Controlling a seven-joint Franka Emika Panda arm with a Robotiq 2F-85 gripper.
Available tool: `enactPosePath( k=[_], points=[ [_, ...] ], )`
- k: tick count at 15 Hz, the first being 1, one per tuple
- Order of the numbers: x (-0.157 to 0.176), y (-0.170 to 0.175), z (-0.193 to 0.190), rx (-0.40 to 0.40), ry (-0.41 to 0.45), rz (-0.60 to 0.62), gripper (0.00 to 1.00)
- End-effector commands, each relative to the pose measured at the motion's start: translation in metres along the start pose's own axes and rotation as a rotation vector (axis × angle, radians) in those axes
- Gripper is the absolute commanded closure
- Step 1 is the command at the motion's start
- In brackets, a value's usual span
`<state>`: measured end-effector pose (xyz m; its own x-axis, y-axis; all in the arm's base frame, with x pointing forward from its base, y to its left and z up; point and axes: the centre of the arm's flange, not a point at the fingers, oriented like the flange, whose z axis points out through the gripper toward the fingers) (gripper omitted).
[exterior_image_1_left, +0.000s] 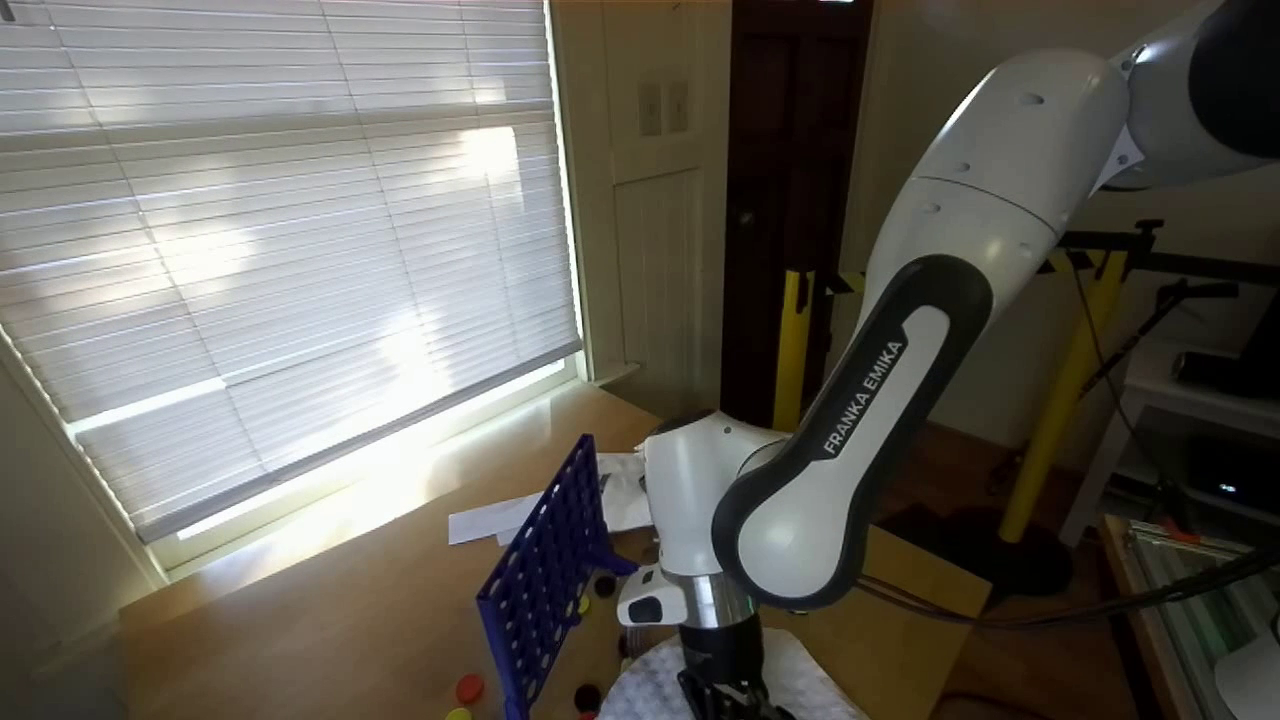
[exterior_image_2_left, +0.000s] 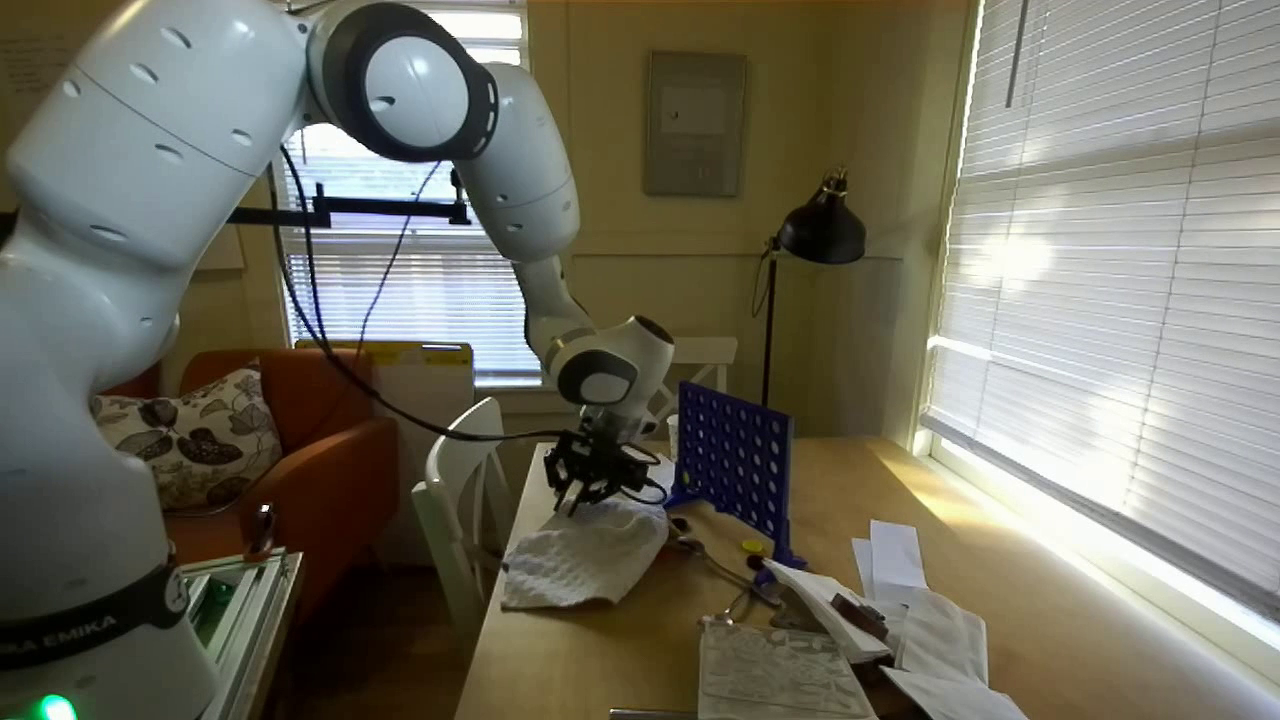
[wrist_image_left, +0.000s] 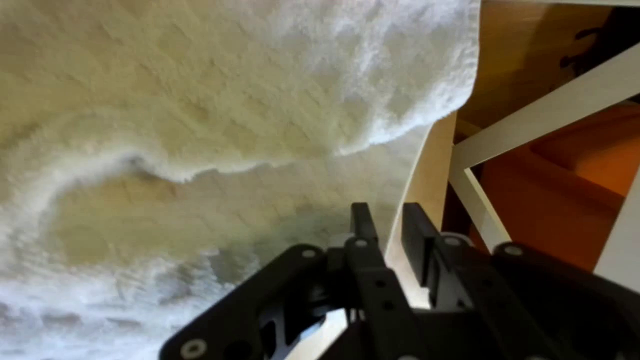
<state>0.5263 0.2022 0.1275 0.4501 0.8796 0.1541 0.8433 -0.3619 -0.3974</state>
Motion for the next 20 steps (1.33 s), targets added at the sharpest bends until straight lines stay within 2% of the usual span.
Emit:
enactPosePath(
  k=[1, 5, 7, 8, 11, 15, 17, 20],
  points=[
    [-0.018, 0.007, -0.009, -0.099, -0.040, 0.120, 0.45],
    [-0.037, 0.013, -0.028, -0.245, -0.054, 0.259, 0.19],
    [-0.046, 0.003, -0.039, -0.255, -0.047, 0.339, 0.04],
    [-0.054, -0.005, -0.041, -0.257, -0.049, 0.393, 0.00],
    [-0.078, -0.012, -0.049, -0.323, -0.070, 0.527, 0.00],
    [-0.123, 0.000, -0.048, -0.317, -0.066, 0.720, 0.00],
    [-0.147, 0.009, -0.045, -0.262, -0.033, 0.721, 0.00],
    [-0.175, 0.013, -0.043, -0.216, 0.100, 0.679, 0.00]
  ],
)
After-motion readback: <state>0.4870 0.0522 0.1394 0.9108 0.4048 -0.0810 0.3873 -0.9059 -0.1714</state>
